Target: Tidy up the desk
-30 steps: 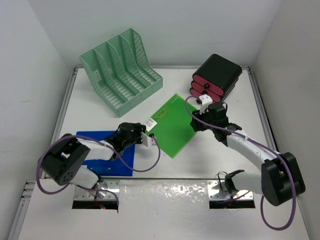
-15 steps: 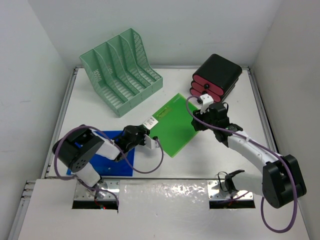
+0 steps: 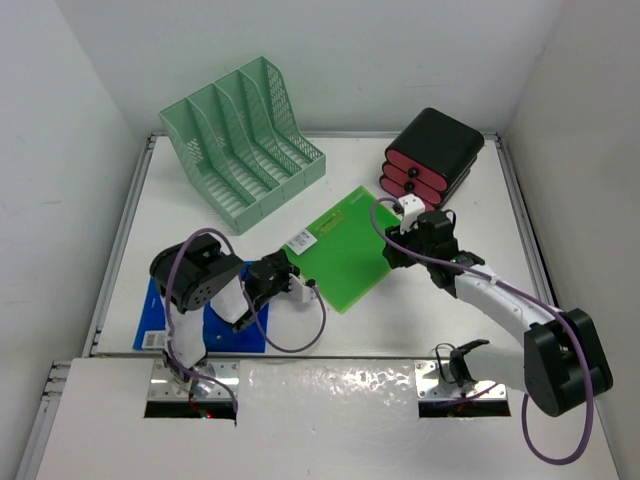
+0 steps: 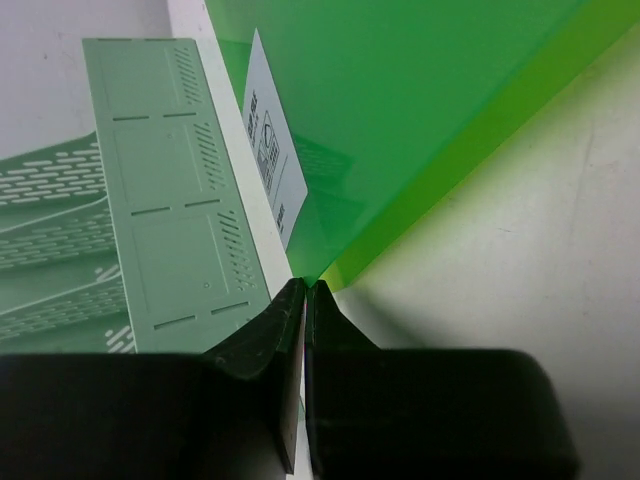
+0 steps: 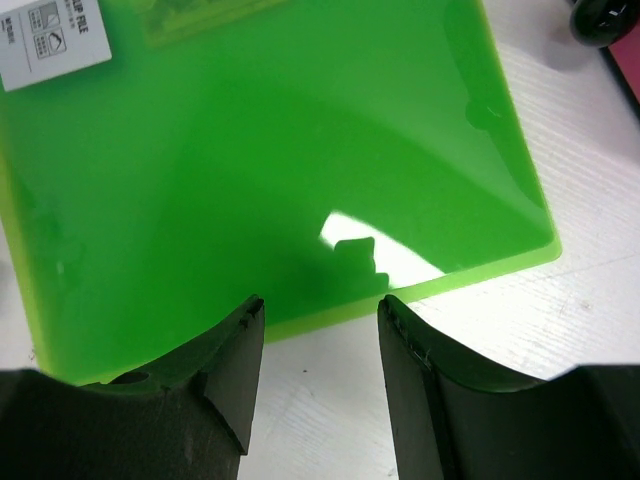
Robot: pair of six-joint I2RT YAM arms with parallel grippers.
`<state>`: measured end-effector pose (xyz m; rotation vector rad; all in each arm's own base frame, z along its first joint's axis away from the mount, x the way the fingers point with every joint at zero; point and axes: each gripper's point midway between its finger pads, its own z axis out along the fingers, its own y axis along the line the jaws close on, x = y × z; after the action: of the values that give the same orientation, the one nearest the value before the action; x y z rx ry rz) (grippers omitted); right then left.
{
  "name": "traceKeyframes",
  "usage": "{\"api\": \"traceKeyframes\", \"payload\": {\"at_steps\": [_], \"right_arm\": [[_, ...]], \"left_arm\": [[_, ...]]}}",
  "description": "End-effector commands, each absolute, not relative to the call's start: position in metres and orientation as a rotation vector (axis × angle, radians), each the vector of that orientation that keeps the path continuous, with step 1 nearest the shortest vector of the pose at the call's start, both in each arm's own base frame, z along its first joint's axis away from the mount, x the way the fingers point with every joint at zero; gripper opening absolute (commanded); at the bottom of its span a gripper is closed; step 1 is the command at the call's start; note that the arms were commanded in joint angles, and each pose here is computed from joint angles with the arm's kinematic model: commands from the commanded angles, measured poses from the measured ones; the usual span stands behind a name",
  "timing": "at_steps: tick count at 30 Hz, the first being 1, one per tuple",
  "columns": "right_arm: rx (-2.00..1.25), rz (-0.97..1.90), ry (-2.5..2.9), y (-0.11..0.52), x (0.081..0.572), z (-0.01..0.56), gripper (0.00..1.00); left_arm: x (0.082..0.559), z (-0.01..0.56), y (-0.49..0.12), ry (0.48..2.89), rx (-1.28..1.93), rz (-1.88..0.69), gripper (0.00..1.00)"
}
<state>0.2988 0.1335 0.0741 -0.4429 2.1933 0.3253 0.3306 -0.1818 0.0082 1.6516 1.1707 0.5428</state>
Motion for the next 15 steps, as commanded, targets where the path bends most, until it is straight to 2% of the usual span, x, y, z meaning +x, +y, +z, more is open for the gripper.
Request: {"api": "traceKeyframes", "payload": {"at_steps": [1, 7, 10, 12, 14, 15], "right_arm": [[-0.474, 0.351, 2.126, 0.14, 0.303, 0.087, 0.48], [-0.589, 0.298, 2.159, 0.134, 0.297, 0.089, 0.48], [-0.717, 0.303, 2.107, 0.138, 0.291, 0.101, 0.5], [-0.814, 0.309, 2.043, 0.142, 0.286, 0.108, 0.55], [-0.882, 0.292, 1.903, 0.148, 0.285, 0.13, 0.6], [-0.916, 0.322, 1.841, 0.155, 0.28, 0.137, 0.67]], "left_arm": [[0.333, 0.026, -0.191, 1.078, 1.583, 0.57, 0.0], [0.316, 0.041, -0.192, 1.123, 1.566, 0.449, 0.0], [0.301, 0.042, -0.197, 1.279, 1.598, 0.249, 0.0], [0.302, 0.079, -0.208, 1.273, 1.507, 0.171, 0.0], [0.301, 0.086, -0.205, 1.327, 1.5, 0.15, 0.0], [0.31, 0.099, -0.207, 1.333, 1.477, 0.157, 0.0]]}}
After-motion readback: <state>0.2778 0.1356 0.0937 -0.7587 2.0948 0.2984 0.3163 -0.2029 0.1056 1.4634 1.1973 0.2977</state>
